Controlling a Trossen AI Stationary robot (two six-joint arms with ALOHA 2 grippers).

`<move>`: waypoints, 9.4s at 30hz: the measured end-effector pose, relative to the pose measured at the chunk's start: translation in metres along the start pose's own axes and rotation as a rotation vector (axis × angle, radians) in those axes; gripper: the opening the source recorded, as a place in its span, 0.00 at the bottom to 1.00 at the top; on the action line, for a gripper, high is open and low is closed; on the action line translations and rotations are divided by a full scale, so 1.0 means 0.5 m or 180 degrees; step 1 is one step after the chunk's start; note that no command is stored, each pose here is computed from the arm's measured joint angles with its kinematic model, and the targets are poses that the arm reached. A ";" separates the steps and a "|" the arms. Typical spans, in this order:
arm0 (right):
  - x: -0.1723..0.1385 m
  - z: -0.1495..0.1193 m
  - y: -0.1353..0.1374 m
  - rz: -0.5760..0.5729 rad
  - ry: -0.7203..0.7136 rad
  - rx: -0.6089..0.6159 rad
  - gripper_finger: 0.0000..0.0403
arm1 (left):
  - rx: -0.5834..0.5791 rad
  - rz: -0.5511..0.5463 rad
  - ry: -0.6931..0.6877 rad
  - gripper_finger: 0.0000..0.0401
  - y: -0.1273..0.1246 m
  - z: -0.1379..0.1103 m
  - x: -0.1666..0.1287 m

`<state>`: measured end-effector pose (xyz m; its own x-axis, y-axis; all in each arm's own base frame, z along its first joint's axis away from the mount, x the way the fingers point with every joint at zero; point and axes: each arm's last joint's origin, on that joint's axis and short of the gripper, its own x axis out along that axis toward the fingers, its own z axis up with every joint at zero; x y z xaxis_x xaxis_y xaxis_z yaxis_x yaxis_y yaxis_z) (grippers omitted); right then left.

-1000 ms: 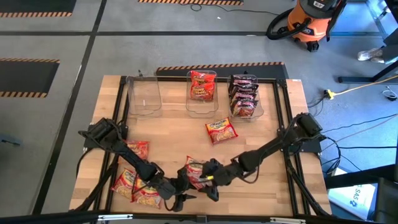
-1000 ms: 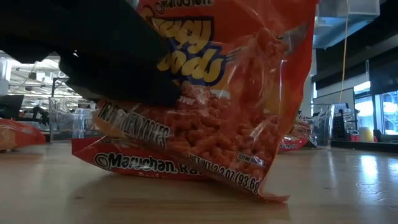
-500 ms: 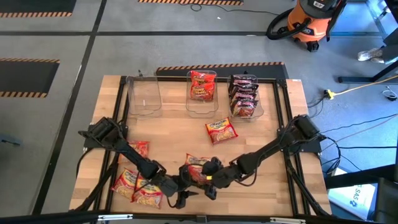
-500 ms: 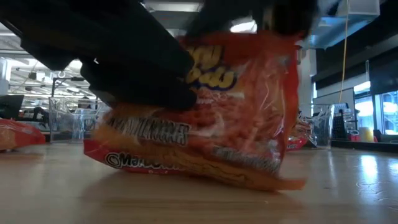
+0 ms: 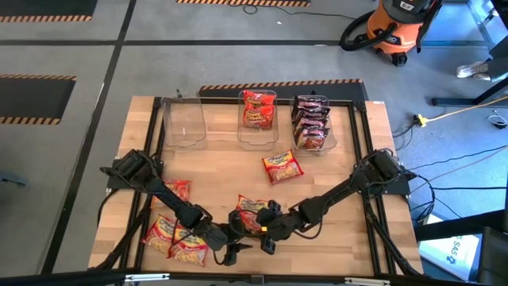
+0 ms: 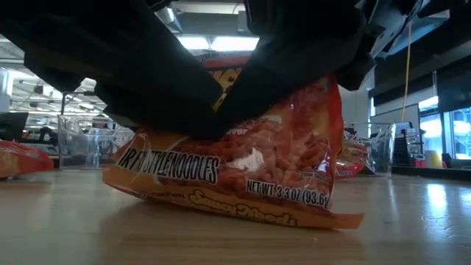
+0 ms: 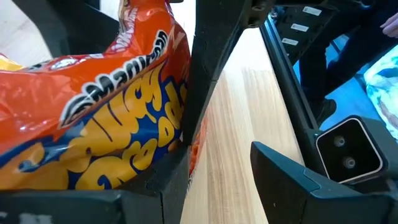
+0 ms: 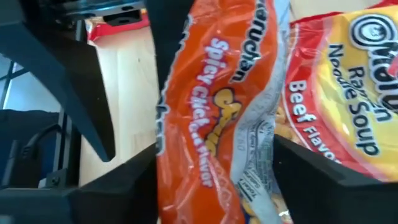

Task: Sort Maruchan noodles
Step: Put the orange noodle pack into the middle transparent bin

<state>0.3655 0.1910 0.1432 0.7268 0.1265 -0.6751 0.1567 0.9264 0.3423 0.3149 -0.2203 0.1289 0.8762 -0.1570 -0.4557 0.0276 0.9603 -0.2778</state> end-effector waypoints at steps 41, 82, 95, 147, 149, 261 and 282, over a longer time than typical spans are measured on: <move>-0.167 0.249 -0.198 -0.0536 -0.0627 -0.0918 0.33 | 0.0604 -0.0304 0.0199 0.41 0.157 0.026 -0.311; -0.168 0.290 -0.711 -0.0601 -0.0197 -0.1143 0.33 | 0.0013 0.0330 -0.0289 0.41 0.249 0.041 -0.347; -0.157 0.284 -0.717 -0.0569 -0.0157 -0.1095 0.37 | 0.0014 0.0321 -0.0284 0.41 0.249 0.041 -0.347; -0.159 0.284 -0.319 0.0126 -0.0837 -0.1113 0.55 | 0.0056 0.0320 -0.0293 0.41 0.245 0.038 -0.338; -0.149 0.260 -0.271 0.0209 -0.0936 -0.1152 0.55 | 0.0065 0.0275 -0.0295 0.41 0.239 0.035 -0.330; -0.040 0.034 -0.079 0.0281 -0.1206 0.0235 0.91 | 0.0916 0.0460 0.0904 0.41 0.197 -0.018 -0.225; -0.008 0.193 -0.234 0.0227 -0.1189 0.0419 0.88 | 0.0189 0.0764 0.0780 0.41 0.127 -0.014 -0.248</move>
<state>0.4087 0.0477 0.1687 0.9282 0.0287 -0.3709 0.1639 0.8635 0.4770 0.2047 -0.1416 0.1621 0.7197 0.0311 -0.6935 -0.1310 0.9871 -0.0916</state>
